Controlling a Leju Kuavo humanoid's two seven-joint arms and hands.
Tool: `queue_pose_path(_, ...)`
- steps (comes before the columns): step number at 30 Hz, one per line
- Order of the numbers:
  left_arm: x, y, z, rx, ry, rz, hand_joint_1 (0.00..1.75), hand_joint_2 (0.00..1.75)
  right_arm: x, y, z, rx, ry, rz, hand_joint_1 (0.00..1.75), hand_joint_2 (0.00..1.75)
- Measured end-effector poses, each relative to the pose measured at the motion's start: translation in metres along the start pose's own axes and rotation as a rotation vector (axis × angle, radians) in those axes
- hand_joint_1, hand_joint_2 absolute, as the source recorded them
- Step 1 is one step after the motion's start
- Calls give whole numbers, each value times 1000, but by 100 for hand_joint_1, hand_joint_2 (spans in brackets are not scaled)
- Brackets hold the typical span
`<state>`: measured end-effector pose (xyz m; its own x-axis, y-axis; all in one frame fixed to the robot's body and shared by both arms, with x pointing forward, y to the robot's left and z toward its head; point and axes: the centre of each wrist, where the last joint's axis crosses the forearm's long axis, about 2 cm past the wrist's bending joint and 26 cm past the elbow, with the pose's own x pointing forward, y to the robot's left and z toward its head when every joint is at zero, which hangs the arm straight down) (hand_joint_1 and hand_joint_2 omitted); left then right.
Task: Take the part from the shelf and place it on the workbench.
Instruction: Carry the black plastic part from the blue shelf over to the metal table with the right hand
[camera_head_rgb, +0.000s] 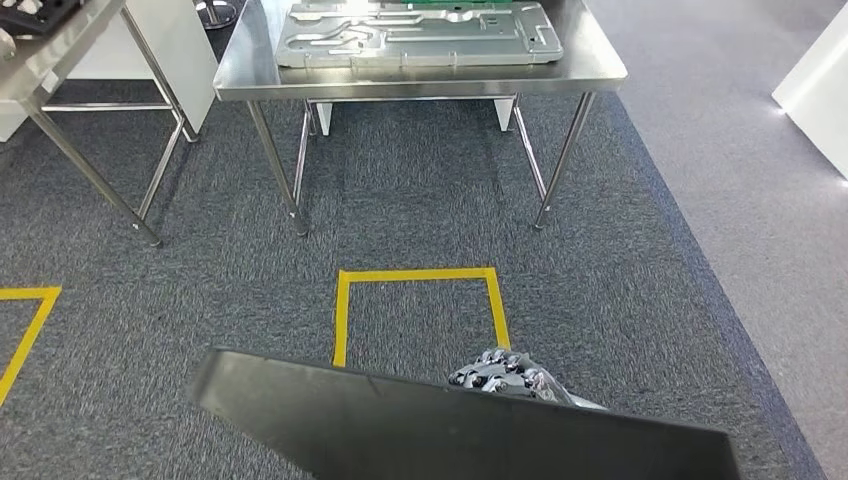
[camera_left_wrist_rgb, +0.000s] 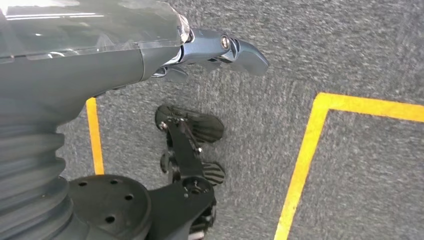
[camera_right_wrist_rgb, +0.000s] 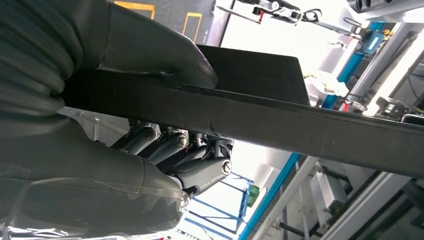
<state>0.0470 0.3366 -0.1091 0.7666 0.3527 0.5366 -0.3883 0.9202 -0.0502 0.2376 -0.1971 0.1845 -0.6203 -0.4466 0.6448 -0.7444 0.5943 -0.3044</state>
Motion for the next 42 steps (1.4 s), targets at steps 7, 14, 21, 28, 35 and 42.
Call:
queue_pose_path(7, 1, 0, -1, 0, -3, 1, 0, 175, 0, -2, -1, -2, -8, -2, 161, 175)
queue_pose_path(14, -3, 2, 1, 5, 5, -1, 0, 175, 0, -2, -1, 0, -6, -1, 161, 175)
queue_pose_path(21, 0, 2, 0, 7, 2, -3, 0, 175, 1, -3, -1, -1, -7, 4, 161, 175)
queue_pose_path(28, -1, 2, 1, 6, 3, -4, 0, 175, 1, -3, 1, -4, 1, 9, 161, 175)
queue_pose_path(35, 1, 1, 0, 4, -3, -4, 0, 175, 1, -3, 3, -3, 5, 9, 161, 175)
queue_pose_path(42, -1, 2, 1, 4, -7, -4, 0, 175, 1, 1, 6, -7, 16, 8, 161, 175)
